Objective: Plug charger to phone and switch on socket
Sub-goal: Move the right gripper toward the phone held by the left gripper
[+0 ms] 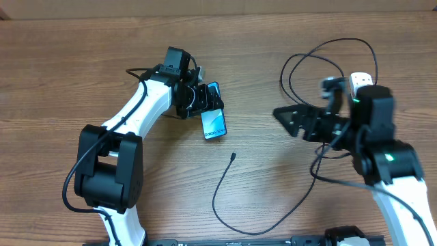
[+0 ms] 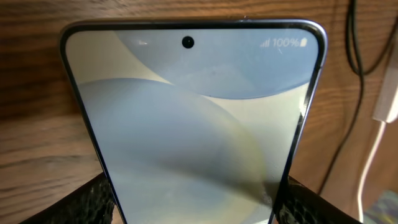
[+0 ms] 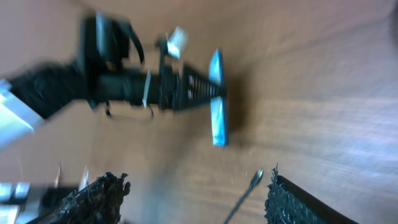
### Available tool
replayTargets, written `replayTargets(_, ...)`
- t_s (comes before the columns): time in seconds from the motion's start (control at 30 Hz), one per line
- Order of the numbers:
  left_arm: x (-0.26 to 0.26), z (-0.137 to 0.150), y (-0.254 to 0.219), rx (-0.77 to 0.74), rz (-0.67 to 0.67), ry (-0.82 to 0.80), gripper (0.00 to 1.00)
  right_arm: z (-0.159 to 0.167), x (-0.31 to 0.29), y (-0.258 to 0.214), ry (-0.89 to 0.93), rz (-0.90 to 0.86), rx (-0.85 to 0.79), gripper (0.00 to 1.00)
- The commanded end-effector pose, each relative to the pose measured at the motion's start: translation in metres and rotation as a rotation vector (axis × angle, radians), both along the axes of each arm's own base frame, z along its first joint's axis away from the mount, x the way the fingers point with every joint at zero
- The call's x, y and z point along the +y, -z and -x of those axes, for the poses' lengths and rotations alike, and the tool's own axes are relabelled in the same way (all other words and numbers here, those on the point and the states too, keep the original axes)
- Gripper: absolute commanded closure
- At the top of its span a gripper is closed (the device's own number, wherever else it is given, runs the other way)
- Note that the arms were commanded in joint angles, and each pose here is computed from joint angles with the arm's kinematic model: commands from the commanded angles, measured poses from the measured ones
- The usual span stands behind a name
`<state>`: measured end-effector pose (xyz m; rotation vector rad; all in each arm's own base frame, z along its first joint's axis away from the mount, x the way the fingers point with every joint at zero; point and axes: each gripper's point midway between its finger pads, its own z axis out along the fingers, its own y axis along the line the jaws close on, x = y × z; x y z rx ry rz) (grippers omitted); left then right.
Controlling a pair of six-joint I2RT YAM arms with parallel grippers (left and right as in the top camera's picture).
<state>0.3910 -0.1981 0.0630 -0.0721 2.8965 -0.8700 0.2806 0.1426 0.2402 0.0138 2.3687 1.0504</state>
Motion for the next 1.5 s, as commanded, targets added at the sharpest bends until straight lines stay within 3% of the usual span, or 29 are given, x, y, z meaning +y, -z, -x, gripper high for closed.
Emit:
replayTargets(0.0,-0.017,0.006,-0.024,-0.019,0.097,0.059,0.32,0.003,0.022,0.012,-0.107,0.024,0.016,0.23)
replayTargets(0.27,-0.023,0.011,-0.029,-0.028,0.143,0.106,0.32,-0.005,0.065,0.068,-0.184,0.168,0.092,0.23)
replayTargets(0.4,-0.020,0.004,-0.027,-0.064,0.114,0.109,0.32,-0.017,0.076,0.092,-0.121,0.262,0.097,0.21)
replayTargets(1.0,-0.021,0.001,-0.027,-0.084,0.106,0.109,0.32,-0.049,0.110,0.147,-0.145,0.273,0.102,0.12)
replayTargets(1.37,-0.025,0.004,-0.031,-0.073,0.142,0.122,0.31,-0.056,0.127,0.177,-0.155,0.265,0.116,0.12)
replayTargets(1.47,-0.023,0.003,-0.029,-0.078,0.124,0.116,0.30,-0.060,0.131,0.173,-0.136,0.241,0.110,0.17)
